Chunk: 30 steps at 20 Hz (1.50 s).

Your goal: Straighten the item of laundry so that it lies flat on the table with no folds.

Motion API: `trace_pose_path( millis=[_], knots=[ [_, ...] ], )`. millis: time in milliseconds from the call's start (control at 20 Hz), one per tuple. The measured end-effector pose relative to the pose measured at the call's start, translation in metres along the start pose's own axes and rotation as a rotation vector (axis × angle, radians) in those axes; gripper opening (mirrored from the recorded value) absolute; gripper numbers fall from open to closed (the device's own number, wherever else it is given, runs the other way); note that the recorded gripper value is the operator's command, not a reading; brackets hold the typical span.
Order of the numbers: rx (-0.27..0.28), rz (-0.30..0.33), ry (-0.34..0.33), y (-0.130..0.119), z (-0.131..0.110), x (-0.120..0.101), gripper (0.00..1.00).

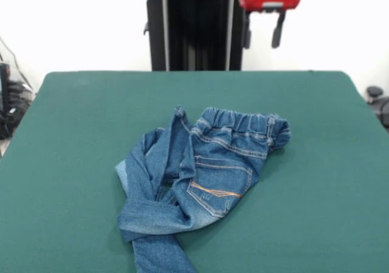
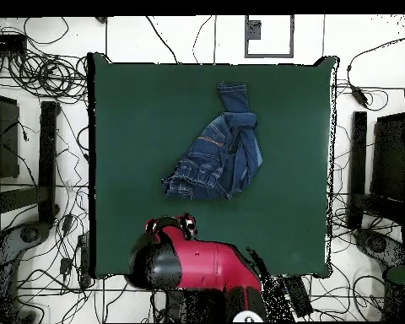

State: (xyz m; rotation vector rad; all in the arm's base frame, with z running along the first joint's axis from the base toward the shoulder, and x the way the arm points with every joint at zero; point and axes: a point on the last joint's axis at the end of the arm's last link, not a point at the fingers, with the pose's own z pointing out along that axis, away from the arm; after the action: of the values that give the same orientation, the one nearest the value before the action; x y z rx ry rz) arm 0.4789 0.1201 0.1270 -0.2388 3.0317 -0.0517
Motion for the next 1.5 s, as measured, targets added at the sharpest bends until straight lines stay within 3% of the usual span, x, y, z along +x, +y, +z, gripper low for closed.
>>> trace_pose_path(
  millis=[300,650,1500],
  knots=[
    [0.002,-0.025,0.044,-0.029,0.029,0.009,1.00],
    [0.011,-0.092,0.051,-0.053,0.050,0.011,1.00],
    [0.020,-0.268,-0.061,-0.059,0.094,-0.043,1.00]
  ],
)
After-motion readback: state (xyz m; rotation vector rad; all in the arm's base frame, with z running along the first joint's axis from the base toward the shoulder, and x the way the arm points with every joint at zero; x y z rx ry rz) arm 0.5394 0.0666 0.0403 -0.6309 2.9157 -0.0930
